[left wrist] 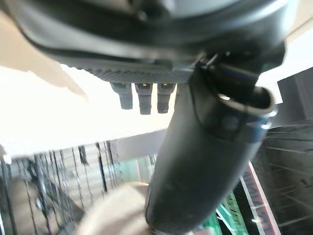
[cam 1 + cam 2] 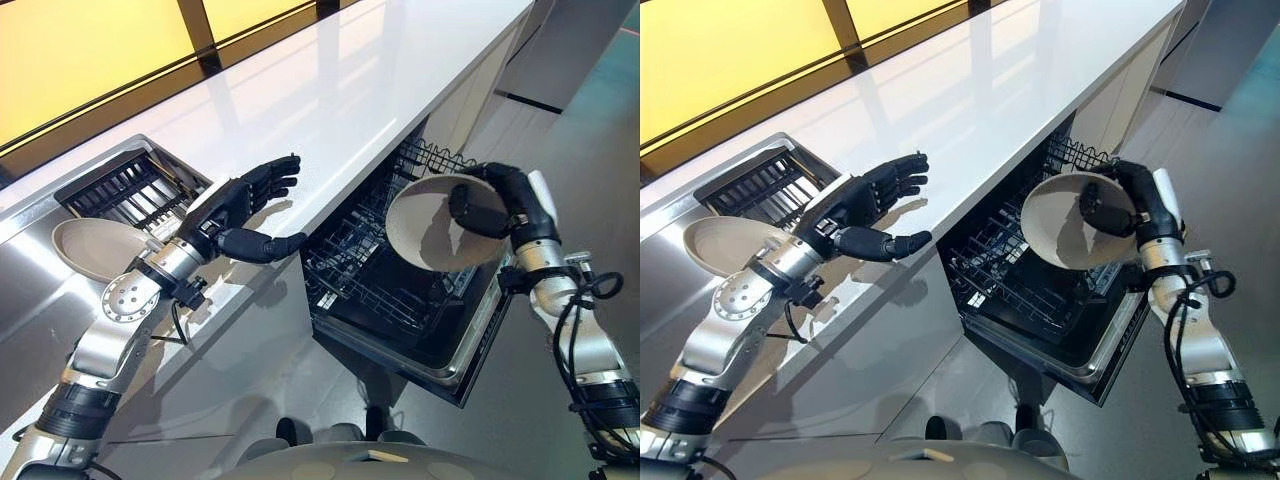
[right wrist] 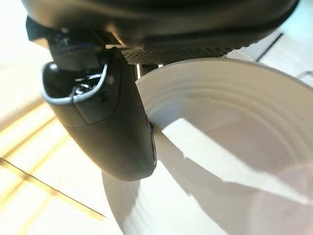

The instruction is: Pick up plates and place into dishwasher.

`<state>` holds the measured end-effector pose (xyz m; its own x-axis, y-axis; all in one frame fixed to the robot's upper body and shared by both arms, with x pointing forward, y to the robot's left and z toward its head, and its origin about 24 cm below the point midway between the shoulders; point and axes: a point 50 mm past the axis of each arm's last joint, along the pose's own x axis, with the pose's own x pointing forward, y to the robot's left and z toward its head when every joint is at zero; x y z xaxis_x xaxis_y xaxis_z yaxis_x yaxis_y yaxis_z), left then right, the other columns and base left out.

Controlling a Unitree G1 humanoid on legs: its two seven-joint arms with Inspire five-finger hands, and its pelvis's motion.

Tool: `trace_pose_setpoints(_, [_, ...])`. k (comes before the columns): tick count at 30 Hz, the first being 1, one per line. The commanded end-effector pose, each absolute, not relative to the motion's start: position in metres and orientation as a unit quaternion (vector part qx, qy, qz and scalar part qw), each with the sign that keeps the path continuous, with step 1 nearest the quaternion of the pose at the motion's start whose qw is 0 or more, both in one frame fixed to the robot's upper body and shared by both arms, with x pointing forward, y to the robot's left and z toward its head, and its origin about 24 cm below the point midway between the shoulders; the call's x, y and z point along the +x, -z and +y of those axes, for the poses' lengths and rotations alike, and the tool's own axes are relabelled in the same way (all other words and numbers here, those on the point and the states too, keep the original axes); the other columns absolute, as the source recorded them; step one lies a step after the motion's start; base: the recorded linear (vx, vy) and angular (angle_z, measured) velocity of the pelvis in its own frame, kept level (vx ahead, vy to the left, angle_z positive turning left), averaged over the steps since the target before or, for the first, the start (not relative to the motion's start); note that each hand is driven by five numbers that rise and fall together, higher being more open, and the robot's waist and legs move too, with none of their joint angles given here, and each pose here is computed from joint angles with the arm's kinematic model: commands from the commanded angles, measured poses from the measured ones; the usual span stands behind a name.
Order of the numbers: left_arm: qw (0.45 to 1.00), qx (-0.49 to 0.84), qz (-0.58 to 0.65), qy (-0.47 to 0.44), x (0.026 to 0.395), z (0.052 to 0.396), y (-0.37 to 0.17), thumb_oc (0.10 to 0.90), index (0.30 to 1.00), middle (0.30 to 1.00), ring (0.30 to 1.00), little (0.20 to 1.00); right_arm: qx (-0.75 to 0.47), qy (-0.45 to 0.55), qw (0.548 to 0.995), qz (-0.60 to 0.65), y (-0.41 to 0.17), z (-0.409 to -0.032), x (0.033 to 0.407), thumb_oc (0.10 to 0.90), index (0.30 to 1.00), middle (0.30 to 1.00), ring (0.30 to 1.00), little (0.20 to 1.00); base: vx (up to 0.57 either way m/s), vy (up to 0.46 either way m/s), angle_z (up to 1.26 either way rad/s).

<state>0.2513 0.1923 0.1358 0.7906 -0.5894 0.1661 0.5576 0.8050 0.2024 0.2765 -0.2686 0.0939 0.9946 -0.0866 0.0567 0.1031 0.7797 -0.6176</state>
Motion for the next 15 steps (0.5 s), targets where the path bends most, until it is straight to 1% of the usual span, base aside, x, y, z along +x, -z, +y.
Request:
trace_pose_setpoints(1, [0.898, 0.029, -0.200, 0.392, 0.245, 0.163, -0.175, 0.800, 0.900, 0.900, 0.900, 0.900, -0.374, 0.082, 0.917, -0.109, -0.146, -0.260, 0.311, 0.100, 0.300, 0.300, 0.300, 0.200, 0.01, -0.007, 0.10])
trace_pose_setpoints(9, [0.862, 0.007, -0.177, 0.476, 0.241, 0.136, -0.169, 0.800, 0.900, 0.900, 0.900, 0.900, -0.419, 0.106, 0.902, -0.017, -0.133, -0.259, 0.354, 0.100, 0.300, 0.300, 0.300, 0.200, 0.01, -0.010, 0.17])
trace_pose_setpoints(15, [0.843, -0.016, -0.183, 0.505, 0.240, 0.121, -0.171, 0.800, 0.900, 0.900, 0.900, 0.900, -0.454, 0.113, 0.884, 0.011, -0.130, -0.254, 0.369, 0.100, 0.300, 0.300, 0.300, 0.200, 0.03, -0.001, 0.19])
